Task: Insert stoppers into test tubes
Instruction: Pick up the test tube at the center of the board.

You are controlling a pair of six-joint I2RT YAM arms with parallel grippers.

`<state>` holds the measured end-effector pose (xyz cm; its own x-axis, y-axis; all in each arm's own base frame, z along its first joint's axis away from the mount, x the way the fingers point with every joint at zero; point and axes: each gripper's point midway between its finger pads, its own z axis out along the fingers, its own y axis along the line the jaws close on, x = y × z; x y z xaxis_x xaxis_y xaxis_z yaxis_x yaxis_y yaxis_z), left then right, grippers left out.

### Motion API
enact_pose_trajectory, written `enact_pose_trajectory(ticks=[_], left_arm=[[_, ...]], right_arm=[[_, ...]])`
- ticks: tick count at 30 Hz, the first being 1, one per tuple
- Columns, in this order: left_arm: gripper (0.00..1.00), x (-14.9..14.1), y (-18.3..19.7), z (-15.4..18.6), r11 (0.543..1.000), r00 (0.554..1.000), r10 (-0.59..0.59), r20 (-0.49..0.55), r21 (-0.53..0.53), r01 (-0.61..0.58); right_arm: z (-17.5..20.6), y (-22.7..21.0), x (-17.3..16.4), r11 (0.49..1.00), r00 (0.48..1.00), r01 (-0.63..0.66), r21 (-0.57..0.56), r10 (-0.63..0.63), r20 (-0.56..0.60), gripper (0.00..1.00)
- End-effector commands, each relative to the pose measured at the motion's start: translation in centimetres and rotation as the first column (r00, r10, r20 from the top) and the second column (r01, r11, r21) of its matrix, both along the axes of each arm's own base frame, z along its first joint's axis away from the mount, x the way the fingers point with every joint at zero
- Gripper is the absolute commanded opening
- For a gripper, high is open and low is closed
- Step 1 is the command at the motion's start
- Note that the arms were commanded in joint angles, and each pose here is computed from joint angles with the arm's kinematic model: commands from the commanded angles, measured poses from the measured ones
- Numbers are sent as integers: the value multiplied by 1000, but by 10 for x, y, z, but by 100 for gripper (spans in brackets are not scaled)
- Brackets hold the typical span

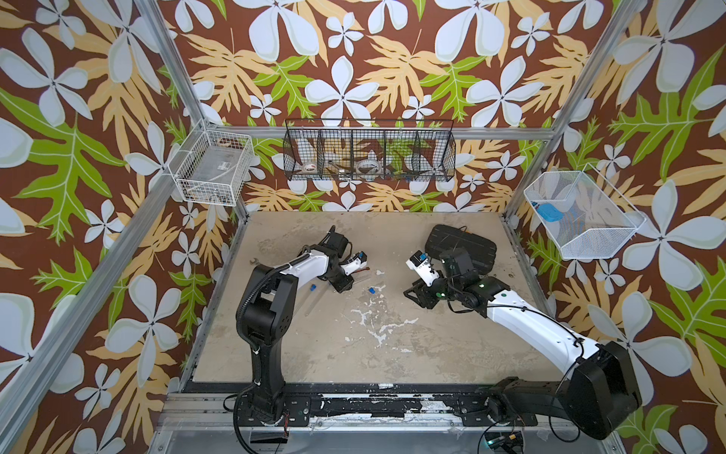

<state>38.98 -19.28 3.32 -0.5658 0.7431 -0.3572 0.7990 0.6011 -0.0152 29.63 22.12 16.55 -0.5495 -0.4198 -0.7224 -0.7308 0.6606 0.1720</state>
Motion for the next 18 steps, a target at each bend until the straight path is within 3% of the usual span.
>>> enact_pose_trajectory(ticks=[1,18], left_arm=[[34,-3,-1,-5,1000,1000,-4,-24,18,5],[17,-2,2,-23,996,999,-6,-44,87,10]], right_arm=[[3,1,-2,1000,1000,-17,0,17,4,50],[2,-1,-2,1000,1000,-5,-4,5,3,50]])
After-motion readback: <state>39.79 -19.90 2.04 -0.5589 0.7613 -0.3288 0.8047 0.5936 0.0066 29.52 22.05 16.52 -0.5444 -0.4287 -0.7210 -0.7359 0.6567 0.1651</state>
